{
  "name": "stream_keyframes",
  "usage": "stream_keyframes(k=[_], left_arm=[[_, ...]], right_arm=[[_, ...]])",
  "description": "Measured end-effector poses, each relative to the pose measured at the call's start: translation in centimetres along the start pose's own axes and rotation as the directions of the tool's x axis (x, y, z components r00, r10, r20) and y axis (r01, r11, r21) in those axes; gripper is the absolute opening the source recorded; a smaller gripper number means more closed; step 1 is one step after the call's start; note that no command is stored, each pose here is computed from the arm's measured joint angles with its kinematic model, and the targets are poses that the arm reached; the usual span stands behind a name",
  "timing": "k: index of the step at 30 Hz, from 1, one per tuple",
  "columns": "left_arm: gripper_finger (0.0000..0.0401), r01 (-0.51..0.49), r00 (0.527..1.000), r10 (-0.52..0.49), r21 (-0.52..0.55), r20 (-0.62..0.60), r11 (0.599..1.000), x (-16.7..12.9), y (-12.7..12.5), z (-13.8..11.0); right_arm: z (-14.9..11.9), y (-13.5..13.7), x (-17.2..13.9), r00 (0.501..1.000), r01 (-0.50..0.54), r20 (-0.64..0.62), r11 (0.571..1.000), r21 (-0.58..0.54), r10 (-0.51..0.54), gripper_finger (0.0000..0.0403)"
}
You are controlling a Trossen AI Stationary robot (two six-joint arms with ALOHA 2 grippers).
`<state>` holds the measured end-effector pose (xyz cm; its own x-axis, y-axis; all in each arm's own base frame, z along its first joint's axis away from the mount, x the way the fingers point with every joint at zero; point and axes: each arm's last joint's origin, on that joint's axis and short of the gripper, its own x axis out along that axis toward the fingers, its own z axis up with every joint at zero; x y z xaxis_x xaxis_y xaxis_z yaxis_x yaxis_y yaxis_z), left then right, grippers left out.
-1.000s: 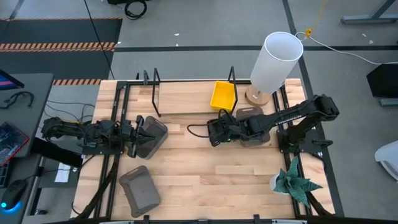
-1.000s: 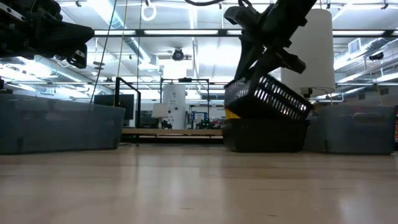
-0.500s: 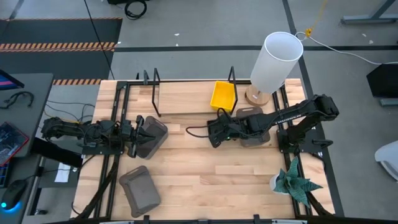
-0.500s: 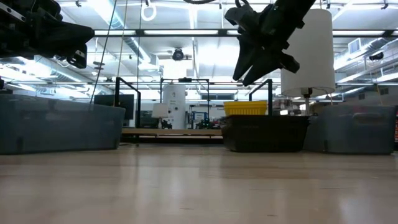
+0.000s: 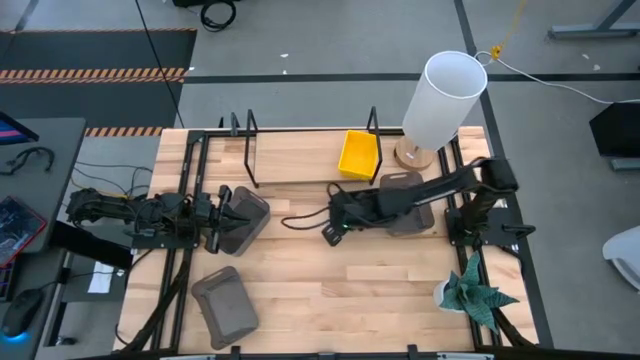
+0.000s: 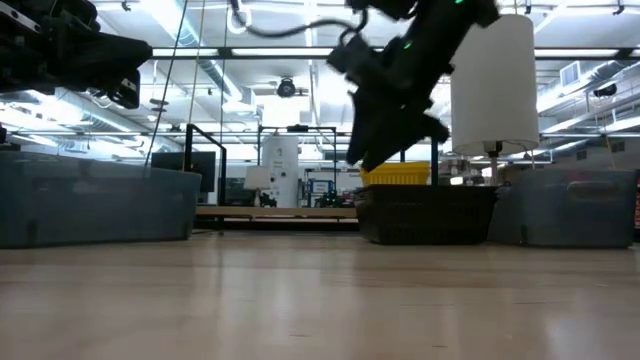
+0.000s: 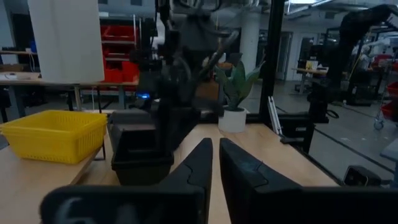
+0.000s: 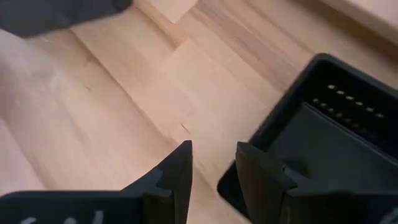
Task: Stack baskets on shelf by color
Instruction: Put the stacked black bins on the shelf
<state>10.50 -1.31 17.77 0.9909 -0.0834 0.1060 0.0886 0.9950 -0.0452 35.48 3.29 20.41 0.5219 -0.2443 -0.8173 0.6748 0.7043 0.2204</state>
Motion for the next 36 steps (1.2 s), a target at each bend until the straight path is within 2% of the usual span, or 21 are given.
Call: stream_keyframes(k=[4,10,16,20,28,36], left_arm=[[0.0037,0.000,1.000,0.000,0.000,-0.003,1.000,0.0,0.0,0.0],[0.0029,0.000,1.000,0.000,0.000,-0.007,1.000,0.0,0.0,-0.1],[0.0033,0.000,1.000,0.000,0.001,-0.008,1.000,0.0,0.0,-0.1],[0.0038,0.000,1.000,0.000,0.000,-0.007,1.000,0.0,0.0,-0.1],[0.0032,0.000,1.000,0.000,0.001,-0.007,1.000,0.0,0.0,-0.1],[0.0032,0.000,1.000,0.000,0.001,-0.009,1.000,0.0,0.0,-0.1]], right_arm=[[1.2,0.1,1.7,0.998,0.022,-0.053,0.999,-0.047,-0.024,0.0132],[2.8,0.3,1.3,0.995,0.071,-0.061,0.991,-0.109,-0.079,0.0148],[2.6,-0.2,0.8,0.987,0.136,-0.068,0.983,-0.127,-0.145,0.0176],[1.7,-0.7,1.6,0.979,0.169,-0.096,0.979,-0.118,-0.181,0.0193],[1.0,-1.3,3.0,0.991,0.107,-0.077,0.991,-0.080,-0.113,0.0200],[0.8,-1.9,3.8,0.993,0.095,-0.062,0.994,-0.060,-0.099,0.0177]])
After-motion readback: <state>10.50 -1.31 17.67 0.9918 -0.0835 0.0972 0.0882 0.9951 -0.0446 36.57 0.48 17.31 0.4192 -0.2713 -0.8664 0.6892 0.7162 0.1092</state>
